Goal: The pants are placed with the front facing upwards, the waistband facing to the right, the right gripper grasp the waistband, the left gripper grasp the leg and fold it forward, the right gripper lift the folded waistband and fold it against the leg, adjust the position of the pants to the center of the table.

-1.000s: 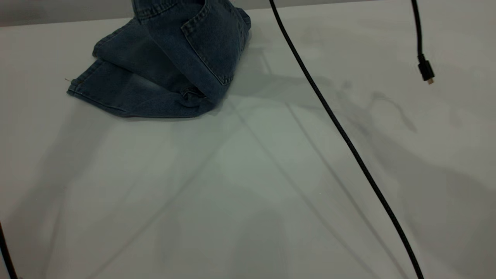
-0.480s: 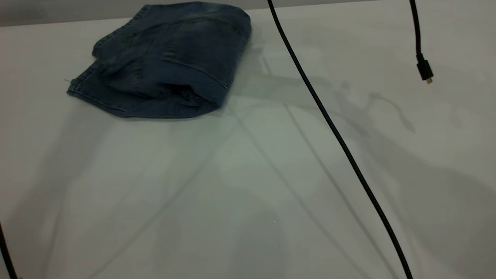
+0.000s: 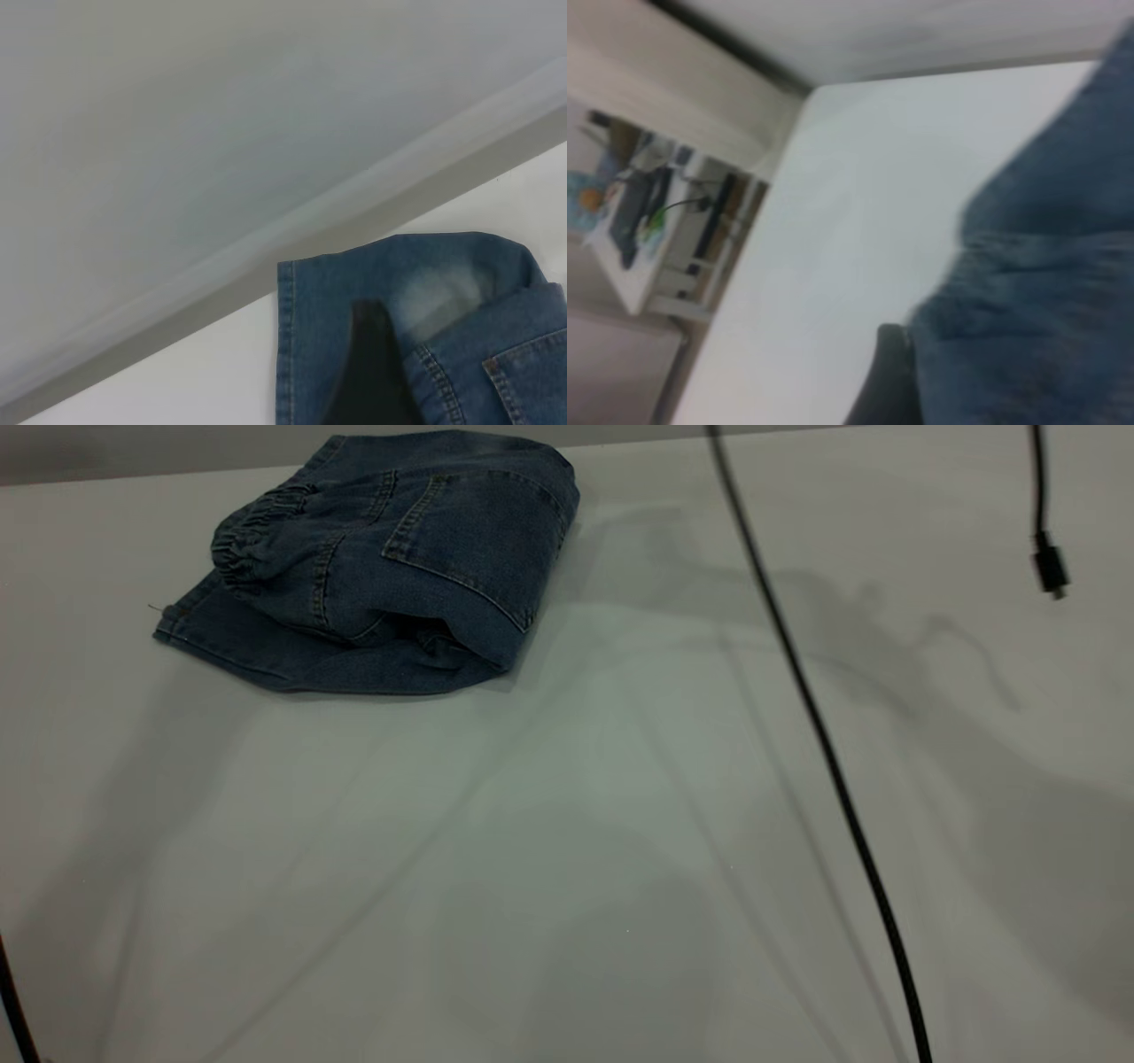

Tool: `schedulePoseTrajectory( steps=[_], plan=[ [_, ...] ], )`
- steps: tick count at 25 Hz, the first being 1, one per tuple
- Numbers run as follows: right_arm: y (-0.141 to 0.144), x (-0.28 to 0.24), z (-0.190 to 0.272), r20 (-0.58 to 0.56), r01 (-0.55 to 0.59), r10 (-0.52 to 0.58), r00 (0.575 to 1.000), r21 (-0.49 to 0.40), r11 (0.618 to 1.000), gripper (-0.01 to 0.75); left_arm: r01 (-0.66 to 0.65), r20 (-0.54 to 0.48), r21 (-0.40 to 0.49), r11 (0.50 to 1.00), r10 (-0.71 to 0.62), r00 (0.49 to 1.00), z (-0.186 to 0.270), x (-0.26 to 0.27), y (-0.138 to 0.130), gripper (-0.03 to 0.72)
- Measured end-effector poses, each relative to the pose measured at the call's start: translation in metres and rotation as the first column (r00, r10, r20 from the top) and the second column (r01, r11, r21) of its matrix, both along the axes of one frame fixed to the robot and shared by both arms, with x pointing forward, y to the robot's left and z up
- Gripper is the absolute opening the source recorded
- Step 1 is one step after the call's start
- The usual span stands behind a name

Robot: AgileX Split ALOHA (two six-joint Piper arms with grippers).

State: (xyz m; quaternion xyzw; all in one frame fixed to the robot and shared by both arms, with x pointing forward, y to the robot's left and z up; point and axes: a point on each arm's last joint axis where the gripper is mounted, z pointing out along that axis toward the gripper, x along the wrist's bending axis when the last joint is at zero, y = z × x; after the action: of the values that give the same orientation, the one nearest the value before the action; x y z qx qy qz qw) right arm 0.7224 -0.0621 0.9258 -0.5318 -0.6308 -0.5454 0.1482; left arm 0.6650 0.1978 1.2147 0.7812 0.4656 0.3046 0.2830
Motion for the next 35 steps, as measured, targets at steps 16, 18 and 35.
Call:
schedulePoseTrajectory(
  steps=[16,18,35],
  plan=[
    [-0.155,0.018,0.037,-0.132,0.129,-0.197,0.971,-0.406,0.905,0.565,0.015,-0.306,0.004,1.0,-0.013,0.952,-0.107,0.035,-0.014,0.475],
    [-0.164,0.017,0.054,-0.121,0.129,-0.208,0.971,-0.468,0.874,0.565,0.021,-0.355,-0.018,1.0,-0.026,0.934,-0.125,0.039,-0.018,0.475],
    [-0.179,0.014,0.087,-0.148,0.095,-0.225,0.963,-0.596,0.798,0.532,0.033,-0.674,0.04,0.999,0.002,0.739,-0.316,0.073,-0.029,0.475]
  ],
)
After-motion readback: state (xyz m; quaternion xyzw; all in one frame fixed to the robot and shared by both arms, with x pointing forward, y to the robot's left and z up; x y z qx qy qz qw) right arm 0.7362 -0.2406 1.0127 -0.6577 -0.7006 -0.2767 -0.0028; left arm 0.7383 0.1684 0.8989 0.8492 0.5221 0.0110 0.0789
